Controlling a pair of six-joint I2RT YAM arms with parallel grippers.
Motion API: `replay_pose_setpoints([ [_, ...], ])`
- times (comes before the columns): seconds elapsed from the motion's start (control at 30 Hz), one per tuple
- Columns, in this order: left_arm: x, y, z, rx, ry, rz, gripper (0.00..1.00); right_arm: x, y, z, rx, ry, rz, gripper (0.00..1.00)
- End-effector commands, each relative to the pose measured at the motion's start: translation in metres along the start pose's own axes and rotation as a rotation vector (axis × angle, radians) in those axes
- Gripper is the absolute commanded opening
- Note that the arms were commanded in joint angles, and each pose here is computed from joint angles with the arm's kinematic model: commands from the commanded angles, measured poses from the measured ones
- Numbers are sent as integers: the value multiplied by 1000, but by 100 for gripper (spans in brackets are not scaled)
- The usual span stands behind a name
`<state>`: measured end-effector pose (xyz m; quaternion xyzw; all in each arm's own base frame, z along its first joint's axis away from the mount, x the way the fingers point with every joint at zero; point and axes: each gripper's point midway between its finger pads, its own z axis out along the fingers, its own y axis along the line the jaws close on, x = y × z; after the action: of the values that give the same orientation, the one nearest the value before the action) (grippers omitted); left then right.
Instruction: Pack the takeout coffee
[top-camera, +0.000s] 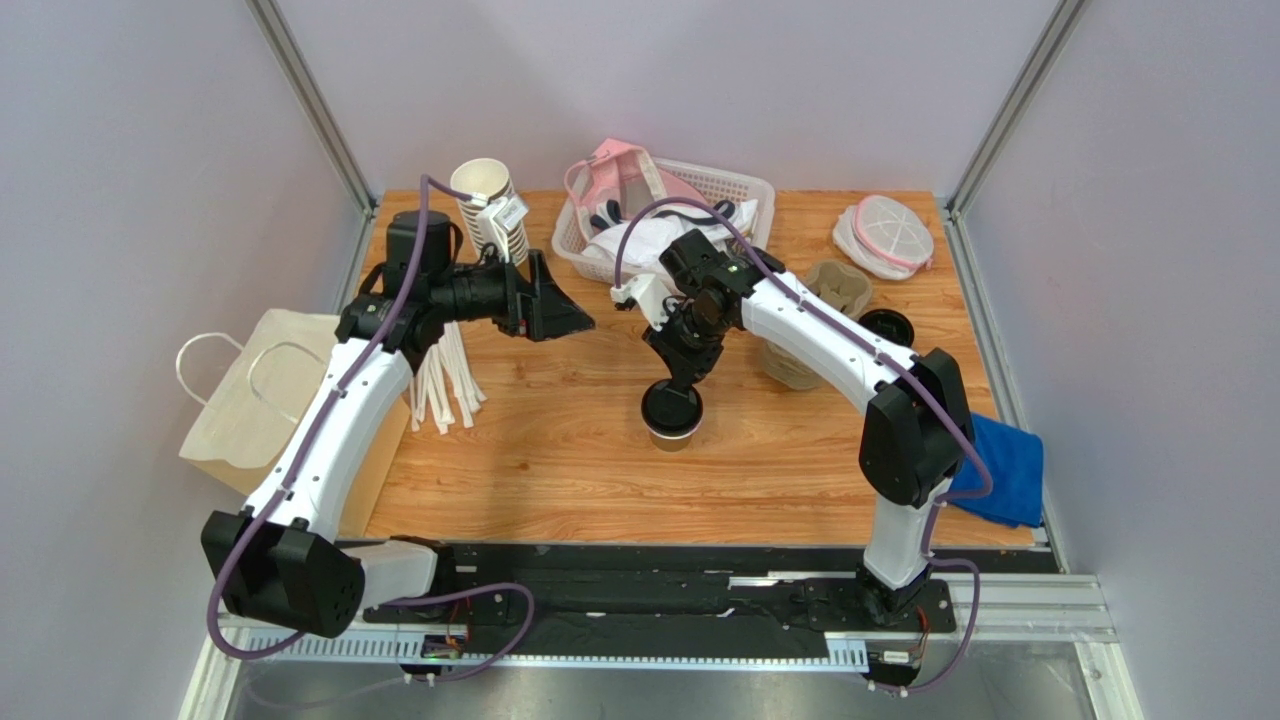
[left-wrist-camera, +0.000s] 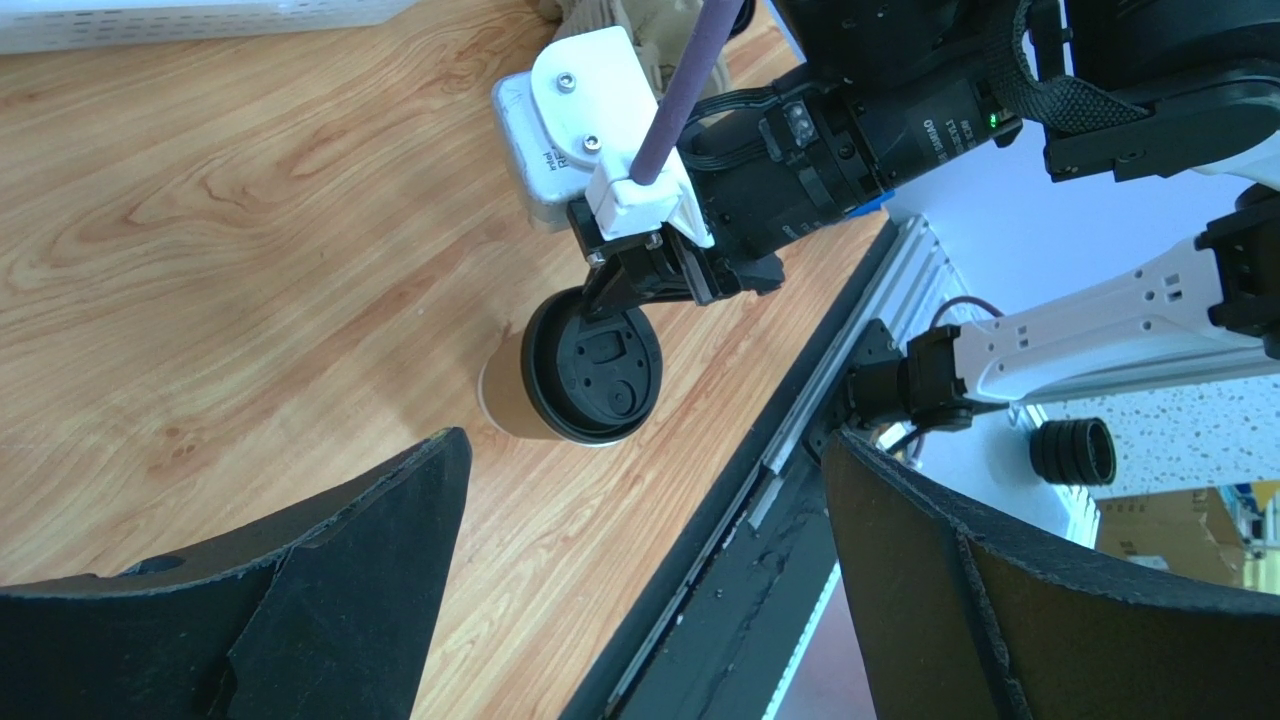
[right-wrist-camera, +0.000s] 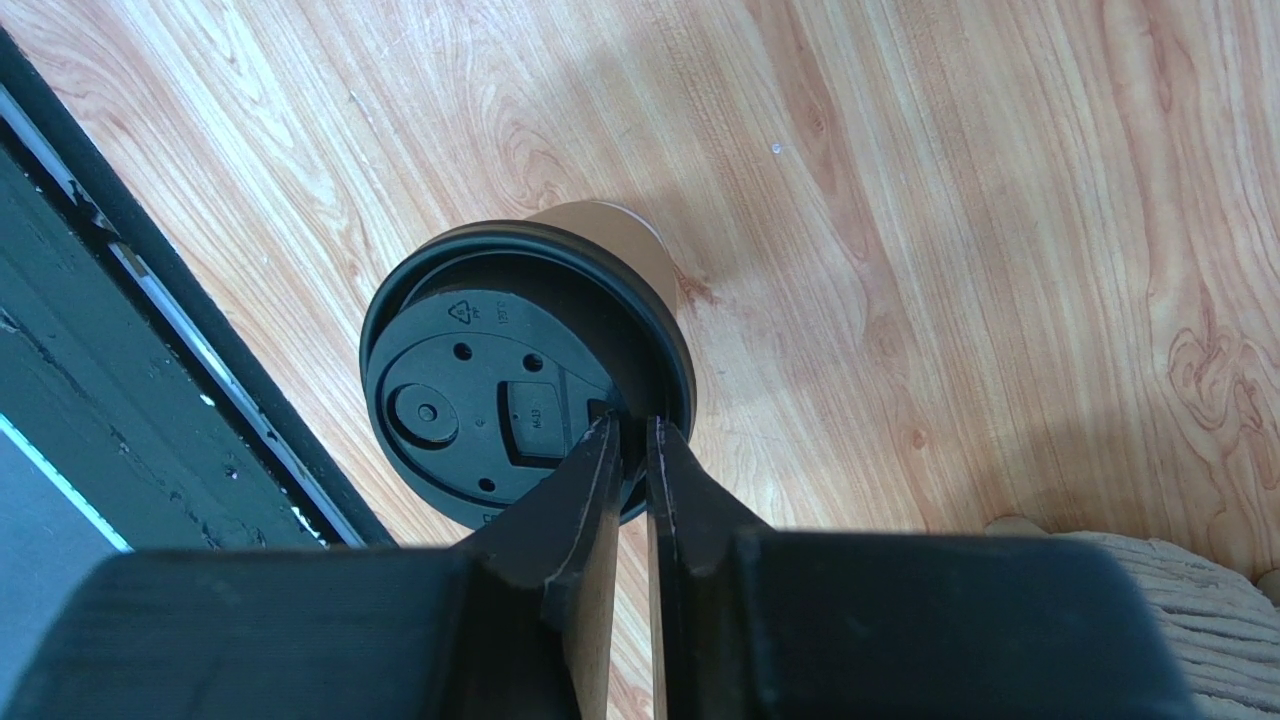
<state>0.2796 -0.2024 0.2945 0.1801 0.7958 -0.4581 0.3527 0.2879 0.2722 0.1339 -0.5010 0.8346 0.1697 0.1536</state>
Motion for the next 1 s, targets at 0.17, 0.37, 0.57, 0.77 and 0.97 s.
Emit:
replay_pose_setpoints([
  [0.17,-4,0,2,23,-13,22,96,-3,2,1,-25,-14,-6,17],
  [0.37,-4,-3,1,32,-12,27,96,-4,1,-2,-17,-10,-10,22],
  [0.57,-6,-9,-2,49,-18,65,99,-19,-8,-31,43,-70,-9,33],
  [0.77,-1,-31,-11,146,4,120,99,-37,-14,-89,64,-227,66,54],
  [0.97,32,-43,6,269,79,8,90,-31,14,-111,-130,-376,329,29],
])
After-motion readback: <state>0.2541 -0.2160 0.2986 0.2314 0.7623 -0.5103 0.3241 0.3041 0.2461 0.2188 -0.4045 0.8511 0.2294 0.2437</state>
